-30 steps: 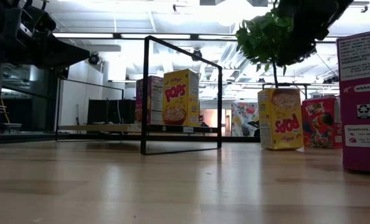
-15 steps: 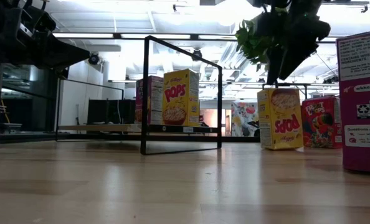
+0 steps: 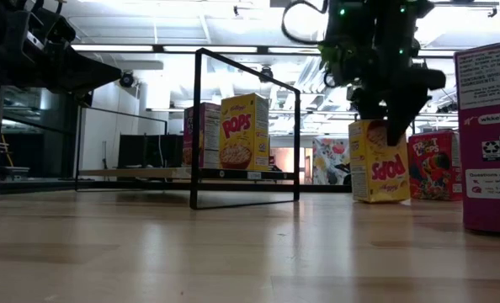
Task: Stack cereal on shelf
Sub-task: Put the yellow cereal on the shelf aligned with the other yellow cereal box
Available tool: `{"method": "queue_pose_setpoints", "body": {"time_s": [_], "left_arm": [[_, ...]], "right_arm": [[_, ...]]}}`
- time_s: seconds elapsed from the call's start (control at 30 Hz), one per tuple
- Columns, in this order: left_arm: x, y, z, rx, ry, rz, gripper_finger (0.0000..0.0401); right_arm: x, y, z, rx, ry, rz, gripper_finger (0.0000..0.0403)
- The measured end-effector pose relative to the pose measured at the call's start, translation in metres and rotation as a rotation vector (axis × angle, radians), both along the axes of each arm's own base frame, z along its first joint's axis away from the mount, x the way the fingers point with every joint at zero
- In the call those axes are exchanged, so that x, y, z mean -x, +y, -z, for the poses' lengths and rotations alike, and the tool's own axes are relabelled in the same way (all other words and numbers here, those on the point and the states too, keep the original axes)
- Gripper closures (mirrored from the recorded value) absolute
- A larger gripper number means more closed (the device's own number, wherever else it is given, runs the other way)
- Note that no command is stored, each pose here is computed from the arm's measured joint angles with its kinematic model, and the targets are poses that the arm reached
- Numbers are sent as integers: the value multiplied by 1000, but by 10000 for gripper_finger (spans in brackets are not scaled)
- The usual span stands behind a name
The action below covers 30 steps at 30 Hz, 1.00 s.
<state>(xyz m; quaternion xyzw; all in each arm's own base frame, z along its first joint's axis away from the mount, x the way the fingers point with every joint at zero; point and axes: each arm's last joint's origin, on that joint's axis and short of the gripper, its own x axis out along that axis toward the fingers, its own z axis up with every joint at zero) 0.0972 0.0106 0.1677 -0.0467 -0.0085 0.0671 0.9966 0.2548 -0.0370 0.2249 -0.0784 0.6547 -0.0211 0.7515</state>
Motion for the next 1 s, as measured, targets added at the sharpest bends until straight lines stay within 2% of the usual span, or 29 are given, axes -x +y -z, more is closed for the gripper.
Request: {"method": "queue_pose_setpoints", "body": {"time_s": [0.13, 0.23, 0.57, 0.67, 0.83, 1.0], "left_arm": [[0, 0, 0, 0, 0, 0, 398], [0, 0, 0, 0, 0, 0, 398], [0, 0, 0, 0, 0, 0, 398], [0, 0, 0, 0, 0, 0, 398], [0, 0, 0, 0, 0, 0, 398], [0, 0, 0, 0, -1, 0, 398]], "right_arm": [[-5, 0, 7, -18, 14, -18, 86], [-6, 0, 9, -15, 20, -17, 113], [-2, 3, 9, -31, 56, 27, 278], [2, 6, 4, -42, 49, 38, 312], [17, 11, -20, -71, -50, 81, 316], [36, 17, -53, -92, -248, 120, 299]]}}
